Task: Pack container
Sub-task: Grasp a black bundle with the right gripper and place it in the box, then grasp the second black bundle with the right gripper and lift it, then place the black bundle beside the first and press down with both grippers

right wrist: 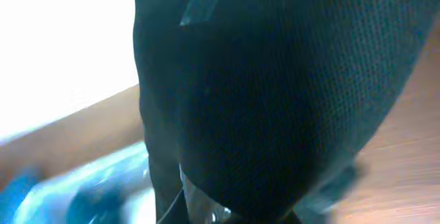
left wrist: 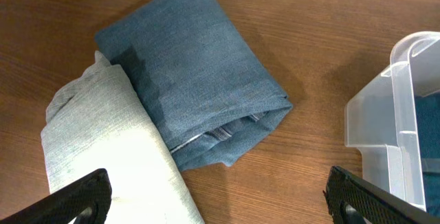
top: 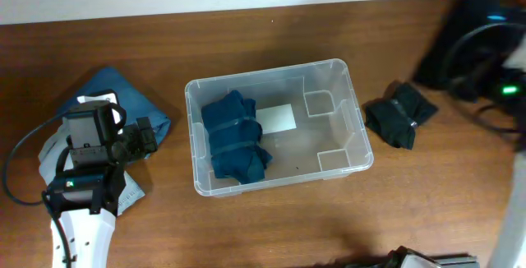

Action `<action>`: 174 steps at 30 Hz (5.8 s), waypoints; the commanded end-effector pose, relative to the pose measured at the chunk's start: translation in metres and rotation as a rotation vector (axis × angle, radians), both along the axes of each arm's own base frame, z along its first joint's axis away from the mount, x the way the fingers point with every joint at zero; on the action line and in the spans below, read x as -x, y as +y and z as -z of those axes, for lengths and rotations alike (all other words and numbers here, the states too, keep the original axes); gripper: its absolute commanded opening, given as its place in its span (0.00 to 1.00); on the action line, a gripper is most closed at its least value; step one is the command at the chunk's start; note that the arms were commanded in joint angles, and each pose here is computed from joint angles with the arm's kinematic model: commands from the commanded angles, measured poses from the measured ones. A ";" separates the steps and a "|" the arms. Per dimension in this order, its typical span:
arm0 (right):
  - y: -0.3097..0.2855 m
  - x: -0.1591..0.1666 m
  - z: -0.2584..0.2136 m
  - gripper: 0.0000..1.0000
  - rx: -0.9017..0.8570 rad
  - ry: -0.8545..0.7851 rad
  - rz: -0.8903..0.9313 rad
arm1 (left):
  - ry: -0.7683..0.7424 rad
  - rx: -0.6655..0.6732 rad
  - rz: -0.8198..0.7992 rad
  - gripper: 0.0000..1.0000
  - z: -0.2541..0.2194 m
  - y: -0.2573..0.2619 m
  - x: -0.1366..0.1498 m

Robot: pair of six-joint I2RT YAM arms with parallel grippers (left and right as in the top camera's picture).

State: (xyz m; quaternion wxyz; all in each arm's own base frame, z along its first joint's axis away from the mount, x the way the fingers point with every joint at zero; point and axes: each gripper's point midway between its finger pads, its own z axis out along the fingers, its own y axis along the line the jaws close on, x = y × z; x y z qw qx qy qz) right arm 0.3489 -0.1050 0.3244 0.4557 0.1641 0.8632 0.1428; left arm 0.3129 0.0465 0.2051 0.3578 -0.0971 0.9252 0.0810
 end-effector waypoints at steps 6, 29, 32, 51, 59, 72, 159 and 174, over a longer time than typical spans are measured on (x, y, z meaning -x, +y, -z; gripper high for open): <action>0.174 -0.001 0.123 0.10 0.035 0.414 -0.455 | -0.021 0.000 -0.016 0.99 -0.007 0.003 -0.003; 0.157 -0.040 0.017 0.99 0.398 0.207 -0.273 | -0.021 0.000 -0.016 0.99 -0.007 0.003 -0.003; 0.101 -0.040 0.007 0.98 0.336 0.206 -0.090 | -0.020 0.000 -0.016 0.99 -0.007 0.003 -0.003; -0.005 -0.017 0.286 0.97 -0.279 0.688 -0.014 | -0.021 0.000 -0.016 0.99 -0.007 0.003 -0.003; 0.008 -0.020 0.303 0.15 -0.286 0.722 -0.048 | -0.021 0.000 -0.016 0.99 -0.007 0.003 -0.003; 0.010 -0.029 0.075 0.04 -0.002 0.232 -0.070 | -0.021 0.000 -0.016 0.99 -0.007 0.003 -0.003; 0.132 0.011 0.045 0.99 0.371 0.355 -0.358 | -0.165 0.054 0.212 0.99 -0.030 -0.061 -0.064; 0.129 0.012 0.045 0.99 0.357 0.358 -0.351 | 0.111 0.526 -0.671 0.99 0.068 0.136 0.082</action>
